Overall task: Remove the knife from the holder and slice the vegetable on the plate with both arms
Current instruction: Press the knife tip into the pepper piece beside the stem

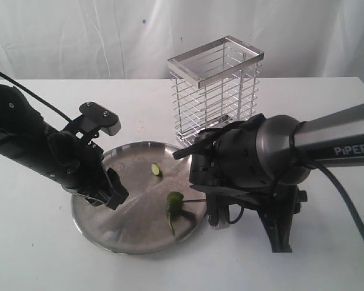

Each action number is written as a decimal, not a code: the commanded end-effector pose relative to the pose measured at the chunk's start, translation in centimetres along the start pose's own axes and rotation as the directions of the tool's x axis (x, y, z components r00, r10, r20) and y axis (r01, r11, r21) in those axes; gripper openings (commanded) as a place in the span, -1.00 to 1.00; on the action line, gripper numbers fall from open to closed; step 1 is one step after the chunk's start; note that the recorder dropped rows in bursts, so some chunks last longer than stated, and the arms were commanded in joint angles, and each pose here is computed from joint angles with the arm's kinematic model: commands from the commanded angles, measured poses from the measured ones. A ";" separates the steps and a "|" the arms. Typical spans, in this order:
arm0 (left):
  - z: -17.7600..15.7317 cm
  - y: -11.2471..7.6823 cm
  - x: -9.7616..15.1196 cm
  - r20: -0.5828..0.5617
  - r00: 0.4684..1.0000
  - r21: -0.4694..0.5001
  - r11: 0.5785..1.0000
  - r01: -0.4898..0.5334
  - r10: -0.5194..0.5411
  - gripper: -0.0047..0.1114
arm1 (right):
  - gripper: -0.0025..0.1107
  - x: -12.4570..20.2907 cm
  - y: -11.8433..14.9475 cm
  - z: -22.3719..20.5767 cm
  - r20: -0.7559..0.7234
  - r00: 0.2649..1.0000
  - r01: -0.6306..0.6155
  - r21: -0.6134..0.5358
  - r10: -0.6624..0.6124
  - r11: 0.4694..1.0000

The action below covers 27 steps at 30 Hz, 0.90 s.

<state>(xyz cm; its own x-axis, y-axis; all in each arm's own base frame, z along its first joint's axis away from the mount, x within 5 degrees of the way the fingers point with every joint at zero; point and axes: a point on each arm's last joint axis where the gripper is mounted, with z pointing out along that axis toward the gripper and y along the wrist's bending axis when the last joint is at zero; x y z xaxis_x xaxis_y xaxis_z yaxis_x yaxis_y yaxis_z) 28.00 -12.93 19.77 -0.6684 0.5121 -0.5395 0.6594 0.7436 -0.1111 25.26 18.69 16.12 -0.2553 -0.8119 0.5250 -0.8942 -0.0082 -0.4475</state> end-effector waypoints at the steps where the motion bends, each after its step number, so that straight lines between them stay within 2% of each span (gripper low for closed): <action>1: -0.2 -0.3 0.2 -0.003 1.000 0.011 1.000 0.016 -0.016 0.01 | -0.96 0.4 -0.2 0.0 -0.014 1.000 0.024 0.021 -0.024 0.999; 7: -0.2 -0.3 0.2 -0.003 1.000 0.011 1.000 0.016 -0.016 0.01 | -0.96 -0.9 0.1 1.2 -0.063 0.993 0.101 0.064 -0.097 0.993; 19: 0.0 -0.8 -0.3 0.038 0.998 0.013 0.999 0.049 -0.049 0.01 | -0.96 -0.7 -0.3 0.9 -0.062 0.993 0.106 0.099 -0.100 0.989; 27: 4.8 -3.2 -0.2 0.009 1.000 0.006 1.000 0.012 -0.012 0.04 | -0.96 -0.9 -0.3 0.6 -0.061 0.992 0.113 0.122 -0.106 0.986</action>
<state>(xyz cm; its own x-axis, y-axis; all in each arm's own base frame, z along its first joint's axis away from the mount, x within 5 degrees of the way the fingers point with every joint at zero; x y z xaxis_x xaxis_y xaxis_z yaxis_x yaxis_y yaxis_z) 28.02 -16.18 17.61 -0.6601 0.5070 -0.5543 0.6621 0.7413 -0.1103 26.13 19.03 15.03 -0.1899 -0.7767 0.6006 -0.8713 -0.1487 -0.4677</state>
